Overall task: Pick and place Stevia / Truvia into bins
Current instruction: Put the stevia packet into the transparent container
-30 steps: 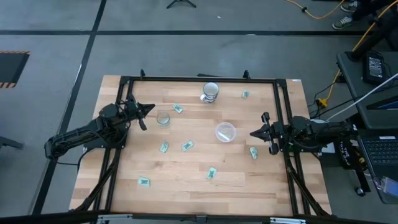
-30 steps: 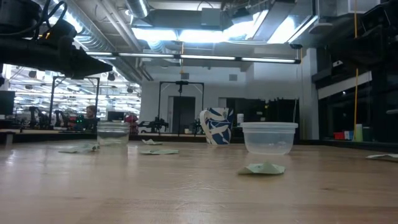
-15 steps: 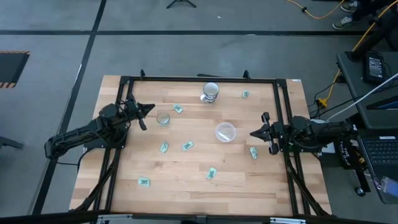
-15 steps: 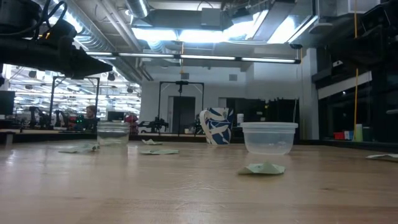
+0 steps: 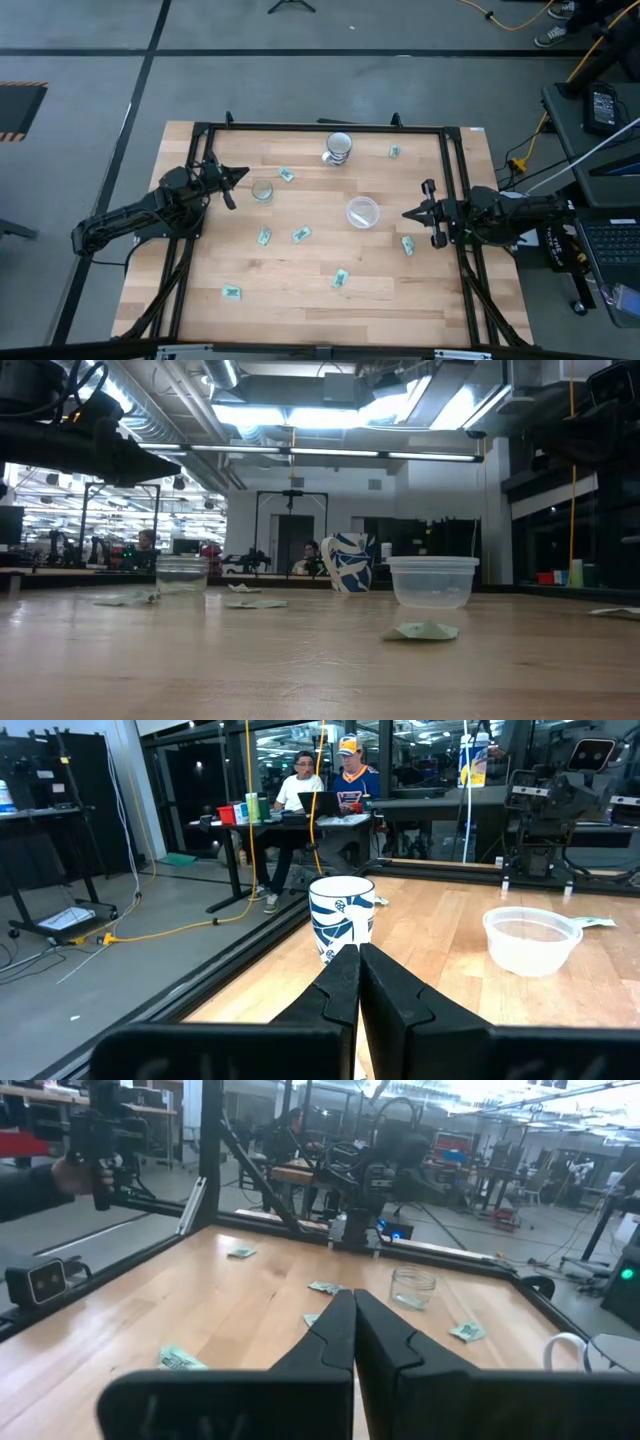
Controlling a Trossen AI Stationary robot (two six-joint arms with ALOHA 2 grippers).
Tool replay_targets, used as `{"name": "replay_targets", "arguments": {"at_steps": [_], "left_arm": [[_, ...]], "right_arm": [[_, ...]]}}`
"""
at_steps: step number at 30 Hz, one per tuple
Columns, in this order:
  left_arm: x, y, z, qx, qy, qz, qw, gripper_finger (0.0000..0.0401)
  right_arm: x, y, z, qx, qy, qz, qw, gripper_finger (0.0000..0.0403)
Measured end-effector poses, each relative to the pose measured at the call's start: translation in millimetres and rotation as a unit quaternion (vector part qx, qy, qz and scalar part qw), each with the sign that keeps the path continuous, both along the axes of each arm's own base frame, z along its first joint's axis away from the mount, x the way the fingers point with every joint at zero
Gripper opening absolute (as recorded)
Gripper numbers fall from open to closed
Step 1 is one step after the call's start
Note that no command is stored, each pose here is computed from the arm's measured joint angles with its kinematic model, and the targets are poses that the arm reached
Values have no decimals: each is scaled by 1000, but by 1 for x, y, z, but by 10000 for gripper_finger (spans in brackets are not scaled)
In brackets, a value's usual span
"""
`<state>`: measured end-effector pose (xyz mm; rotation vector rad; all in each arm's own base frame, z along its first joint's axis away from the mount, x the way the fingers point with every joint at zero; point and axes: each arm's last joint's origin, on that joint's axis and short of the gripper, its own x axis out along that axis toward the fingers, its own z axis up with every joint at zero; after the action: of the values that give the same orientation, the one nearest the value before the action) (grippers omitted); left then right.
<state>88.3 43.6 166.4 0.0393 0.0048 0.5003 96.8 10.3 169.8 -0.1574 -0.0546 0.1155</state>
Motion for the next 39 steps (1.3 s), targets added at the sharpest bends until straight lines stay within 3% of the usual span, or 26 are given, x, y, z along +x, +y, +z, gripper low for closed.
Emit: {"name": "replay_targets", "arguments": {"at_steps": [11, 18, 26, 34, 39], "left_arm": [[0, 0, 0, -28, -15, 0, 999, 6], [0, 0, 0, -36, -20, -2, 999, 6], [2, -4, 1, -23, -17, -68, 997, 6], [2, -7, 5, -13, -28, -129, 991, 6], [3, -5, 5, -13, -28, -104, 994, 6]], "right_arm": [[0, 0, 3, 6, -16, -6, 1000, 4], [-1, -6, 12, 34, -60, -100, 993, 4], [-2, -10, 14, 115, -75, -154, 979, 4], [1, -12, 12, 120, -67, -206, 969, 4], [6, -15, 9, 125, -49, -251, 959, 4]]}}
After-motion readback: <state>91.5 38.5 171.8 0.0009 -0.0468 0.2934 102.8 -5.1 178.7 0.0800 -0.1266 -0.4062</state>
